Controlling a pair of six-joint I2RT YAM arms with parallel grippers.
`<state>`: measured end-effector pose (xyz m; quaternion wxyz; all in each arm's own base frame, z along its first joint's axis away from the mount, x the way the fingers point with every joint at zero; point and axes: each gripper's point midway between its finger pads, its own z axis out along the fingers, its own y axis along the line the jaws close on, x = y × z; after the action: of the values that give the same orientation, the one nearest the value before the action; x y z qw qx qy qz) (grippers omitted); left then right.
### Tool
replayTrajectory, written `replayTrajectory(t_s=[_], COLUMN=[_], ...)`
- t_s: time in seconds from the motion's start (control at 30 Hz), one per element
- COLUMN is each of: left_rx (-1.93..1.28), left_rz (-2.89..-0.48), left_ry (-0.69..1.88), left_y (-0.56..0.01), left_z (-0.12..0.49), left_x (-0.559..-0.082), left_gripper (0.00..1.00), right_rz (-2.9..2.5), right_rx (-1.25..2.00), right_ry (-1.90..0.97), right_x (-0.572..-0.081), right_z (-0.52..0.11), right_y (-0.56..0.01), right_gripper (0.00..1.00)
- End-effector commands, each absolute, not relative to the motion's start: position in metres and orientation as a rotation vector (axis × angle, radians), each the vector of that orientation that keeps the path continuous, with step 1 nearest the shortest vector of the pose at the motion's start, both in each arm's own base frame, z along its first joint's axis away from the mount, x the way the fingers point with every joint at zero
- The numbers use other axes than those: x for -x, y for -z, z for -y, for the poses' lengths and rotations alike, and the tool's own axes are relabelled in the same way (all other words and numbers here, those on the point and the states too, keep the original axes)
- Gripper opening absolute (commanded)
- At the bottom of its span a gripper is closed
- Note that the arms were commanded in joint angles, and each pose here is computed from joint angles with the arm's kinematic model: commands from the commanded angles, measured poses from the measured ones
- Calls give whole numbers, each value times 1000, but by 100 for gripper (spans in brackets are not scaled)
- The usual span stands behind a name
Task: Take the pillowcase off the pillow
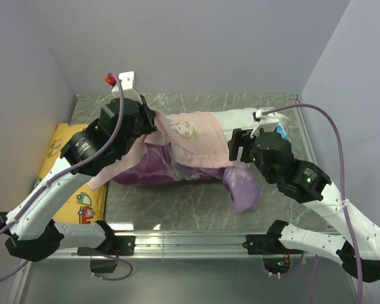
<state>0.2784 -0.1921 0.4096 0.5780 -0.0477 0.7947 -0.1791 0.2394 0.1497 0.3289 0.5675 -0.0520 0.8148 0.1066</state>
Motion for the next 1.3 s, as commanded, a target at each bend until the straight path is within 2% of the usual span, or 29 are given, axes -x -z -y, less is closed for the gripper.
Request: replayTrajectory(t_s=[0.0, 0.13, 0.37, 0.53, 0.63, 0.7, 0.73, 0.77, 0.8, 0.83, 0.9, 1.07, 1.23, 1.27], left_rx=[198, 168, 194, 155, 95, 64, 48, 35, 21, 7, -12, -69, -111, -93], left_rz=[-1722, -1842, -2083, -2144, -2124, -2094, -2078, -2057, -2036, -2025, -1998, -1973, -1971, -1968], left_ry=[346, 390, 354, 394, 487, 532, 555, 576, 588, 610, 635, 733, 784, 774], left_y=[-457, -405, -281, -248, -256, -267, -274, -283, -291, -297, -306, -309, -310, -315], left_z=[173, 186, 185, 202, 219, 227, 231, 235, 236, 239, 243, 268, 294, 292], left_x=[-298, -341, -388, -399, -401, -399, -396, -396, -396, -394, -394, -392, -390, -391], left_gripper=[1, 0, 0, 9, 24, 38, 44, 51, 55, 57, 62, 60, 61, 65], right_rz=[-1905, -1948, -2082, -2114, -2103, -2100, -2112, -2102, -2128, -2135, -2099, -1931, -1915, -1921], right_rx=[97, 87, 47, 95, 110, 131, 140, 148, 159, 170, 229, 328, 283, 261], right_ry=[-199, -99, -184, -267, -349, -410, -422, -472, -491, -533, -749, -1068, -1101, -1079], right_x=[-246, -266, -292, -290, -288, -289, -289, -290, -287, -284, -266, -226, -241, -246], right_z=[-147, -155, -171, -188, -197, -206, -210, -219, -222, -228, -258, -304, -321, -320], right_y=[-331, -291, -216, -188, -188, -192, -190, -202, -204, -210, -246, -334, -345, -342], right_gripper=[83, 93, 93, 95, 93, 80, 49, 26, 10, 0, 0, 0, 0, 0])
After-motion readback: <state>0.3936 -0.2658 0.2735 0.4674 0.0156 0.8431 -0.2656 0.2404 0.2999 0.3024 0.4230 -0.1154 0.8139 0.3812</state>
